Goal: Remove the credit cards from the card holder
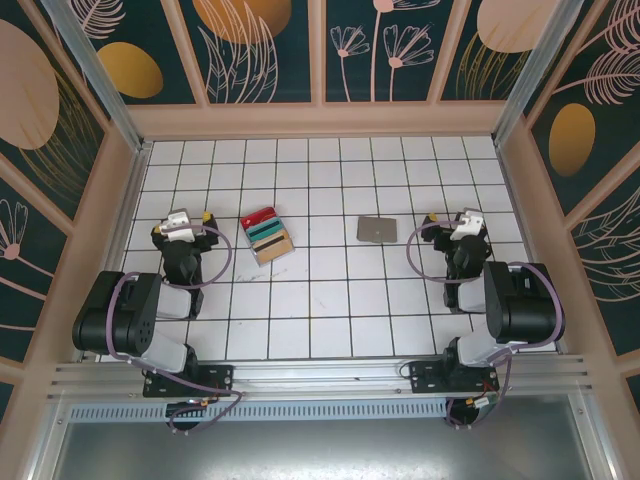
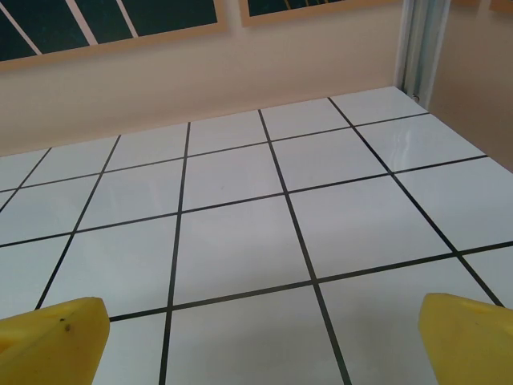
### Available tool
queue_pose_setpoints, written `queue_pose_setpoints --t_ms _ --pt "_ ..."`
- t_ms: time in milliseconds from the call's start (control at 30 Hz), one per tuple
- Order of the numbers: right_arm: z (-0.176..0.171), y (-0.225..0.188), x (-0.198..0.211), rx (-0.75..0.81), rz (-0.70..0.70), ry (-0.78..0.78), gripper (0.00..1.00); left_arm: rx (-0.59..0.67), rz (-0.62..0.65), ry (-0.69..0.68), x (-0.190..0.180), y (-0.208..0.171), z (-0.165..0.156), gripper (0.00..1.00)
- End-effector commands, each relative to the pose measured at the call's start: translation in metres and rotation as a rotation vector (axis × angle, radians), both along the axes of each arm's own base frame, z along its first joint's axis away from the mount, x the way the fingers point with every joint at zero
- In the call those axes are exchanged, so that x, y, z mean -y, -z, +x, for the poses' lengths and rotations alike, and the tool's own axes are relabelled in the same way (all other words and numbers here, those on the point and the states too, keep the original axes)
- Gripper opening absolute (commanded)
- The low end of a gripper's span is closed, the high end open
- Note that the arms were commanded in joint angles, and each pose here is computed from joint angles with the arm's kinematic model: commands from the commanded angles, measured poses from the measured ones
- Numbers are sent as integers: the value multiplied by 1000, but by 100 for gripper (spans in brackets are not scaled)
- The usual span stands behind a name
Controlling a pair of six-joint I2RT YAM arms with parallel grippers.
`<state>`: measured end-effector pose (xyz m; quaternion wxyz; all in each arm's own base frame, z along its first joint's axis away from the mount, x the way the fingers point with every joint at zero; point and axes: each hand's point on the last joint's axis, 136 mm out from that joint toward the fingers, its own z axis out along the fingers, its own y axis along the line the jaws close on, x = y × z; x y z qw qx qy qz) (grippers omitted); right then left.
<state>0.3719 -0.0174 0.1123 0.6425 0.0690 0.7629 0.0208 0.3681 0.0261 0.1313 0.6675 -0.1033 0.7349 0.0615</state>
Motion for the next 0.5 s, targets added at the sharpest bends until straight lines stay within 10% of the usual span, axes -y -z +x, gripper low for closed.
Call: queue_pose_setpoints --t_ms 0,467 --pt "5 -9 -6 30 -9 -31 99 37 4 7 0 -9 0 99" --pt "5 -9 -6 28 -7 -33 99 28 1 12 0 -7 2 99"
